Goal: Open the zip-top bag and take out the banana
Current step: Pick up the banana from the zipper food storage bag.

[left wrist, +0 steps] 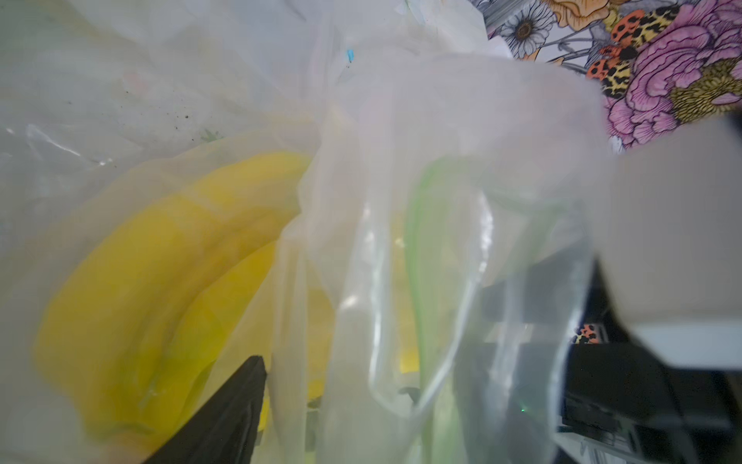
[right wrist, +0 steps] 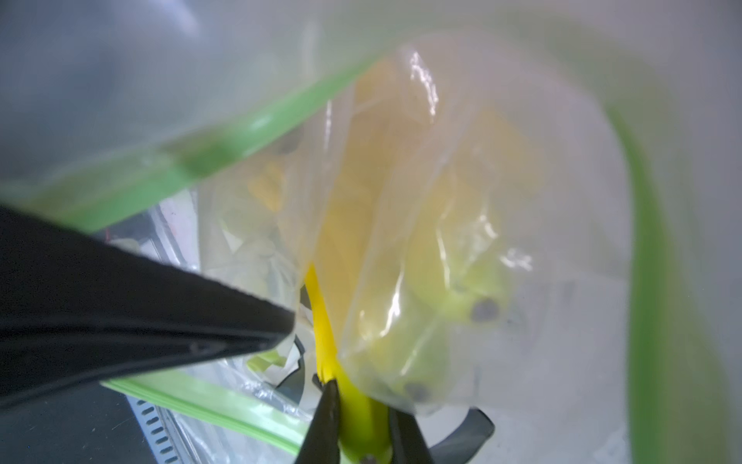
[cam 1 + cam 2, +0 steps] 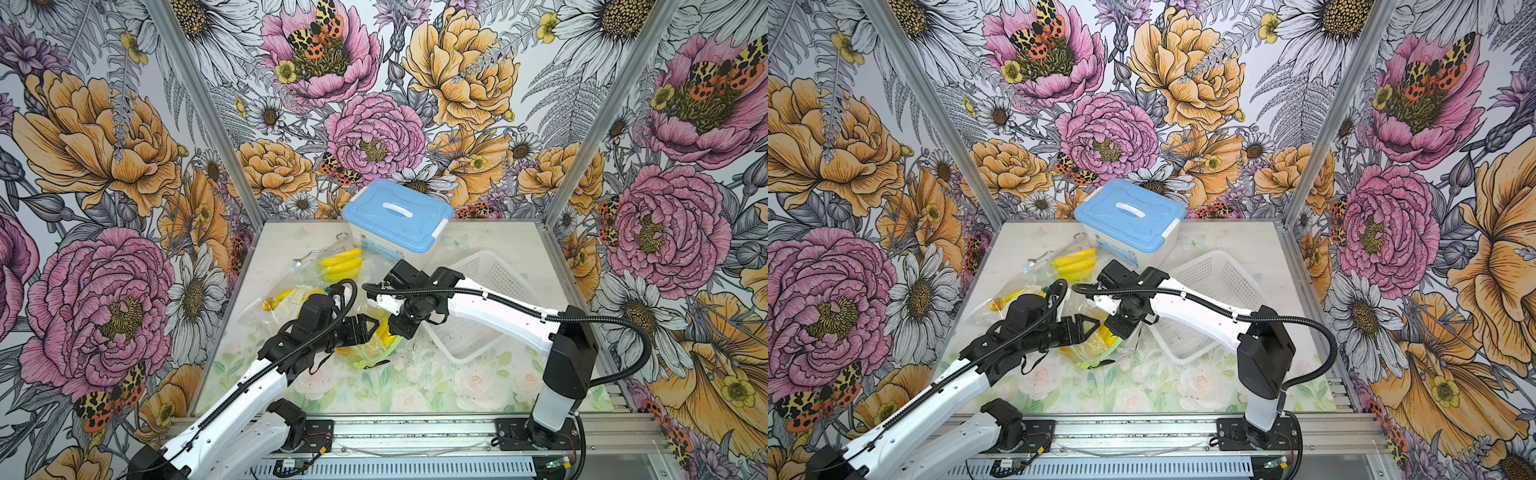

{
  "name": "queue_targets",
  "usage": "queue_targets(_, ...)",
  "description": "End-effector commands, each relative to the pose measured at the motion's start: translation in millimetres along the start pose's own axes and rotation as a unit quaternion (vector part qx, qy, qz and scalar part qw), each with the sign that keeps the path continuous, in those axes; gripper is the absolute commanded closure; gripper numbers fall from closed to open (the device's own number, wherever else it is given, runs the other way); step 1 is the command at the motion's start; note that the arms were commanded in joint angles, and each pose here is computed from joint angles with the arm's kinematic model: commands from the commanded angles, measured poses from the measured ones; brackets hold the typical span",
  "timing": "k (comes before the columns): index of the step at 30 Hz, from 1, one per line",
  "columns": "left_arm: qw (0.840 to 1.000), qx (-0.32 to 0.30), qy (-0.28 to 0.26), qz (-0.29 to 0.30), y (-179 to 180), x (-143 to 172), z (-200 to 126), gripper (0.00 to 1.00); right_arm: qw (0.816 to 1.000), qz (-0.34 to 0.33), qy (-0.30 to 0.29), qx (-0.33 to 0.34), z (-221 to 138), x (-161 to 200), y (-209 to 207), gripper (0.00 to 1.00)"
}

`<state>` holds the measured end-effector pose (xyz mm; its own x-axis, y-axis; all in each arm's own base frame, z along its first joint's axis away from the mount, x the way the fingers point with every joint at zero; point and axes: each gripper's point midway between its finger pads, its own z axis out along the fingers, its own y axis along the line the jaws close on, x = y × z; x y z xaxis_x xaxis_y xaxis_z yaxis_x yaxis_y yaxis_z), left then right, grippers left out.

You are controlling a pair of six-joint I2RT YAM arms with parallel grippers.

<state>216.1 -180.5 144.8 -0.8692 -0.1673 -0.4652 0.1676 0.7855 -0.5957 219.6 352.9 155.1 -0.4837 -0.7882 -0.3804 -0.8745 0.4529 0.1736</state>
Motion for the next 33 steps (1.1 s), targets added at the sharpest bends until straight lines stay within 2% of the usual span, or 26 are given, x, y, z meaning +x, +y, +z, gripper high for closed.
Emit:
queue_targets(1, 0.999, -0.014, 0.018, 0.03, 0, 2, 3, 0.23, 0.996, -0.021, -0.083, -0.011, -34, -38, 9, 1.0)
queue_targets(3, 0.999, -0.025, 0.014, 0.031, 3, -1, 5, 0.27, 0.996, -0.022, -0.082, -0.013, -34, -36, 10, 1.0)
queue_targets(9, 0.999, -0.04, 0.011, 0.026, 3, -14, 14, 0.59, 0.996, -0.023, -0.084, -0.014, -35, -36, 14, 1.0)
queue_targets(11, 0.999, -0.042, 0.017, 0.026, 0, -16, 18, 0.67, 0.996, -0.023, -0.089, -0.015, -37, -38, 15, 1.0)
queue_targets(12, 0.998, -0.045, 0.018, 0.026, 0, -17, 20, 0.75, 0.996, -0.023, -0.091, -0.014, -37, -38, 16, 1.0)
queue_targets(14, 0.998, -0.055, 0.015, 0.027, 0, -21, 21, 1.0, 0.995, -0.022, -0.093, -0.018, -37, -39, 17, 1.0)
queue_targets(19, 0.996, -0.076, -0.038, 0.028, -2, -45, 8, 1.0, 0.994, -0.032, -0.08, -0.063, -27, -29, 33, 1.0)
queue_targets(24, 0.995, -0.056, -0.079, 0.015, -10, -65, -8, 1.0, 0.995, -0.031, -0.06, -0.077, -14, -19, 40, 1.0)
queue_targets(29, 0.991, -0.021, -0.125, -0.034, -11, -75, -23, 1.0, 0.996, -0.029, -0.045, -0.077, -2, -15, 41, 1.0)
queue_targets(33, 0.99, -0.026, -0.123, -0.07, 4, -68, -21, 1.0, 0.997, -0.036, -0.043, -0.05, 0, -15, 37, 1.0)
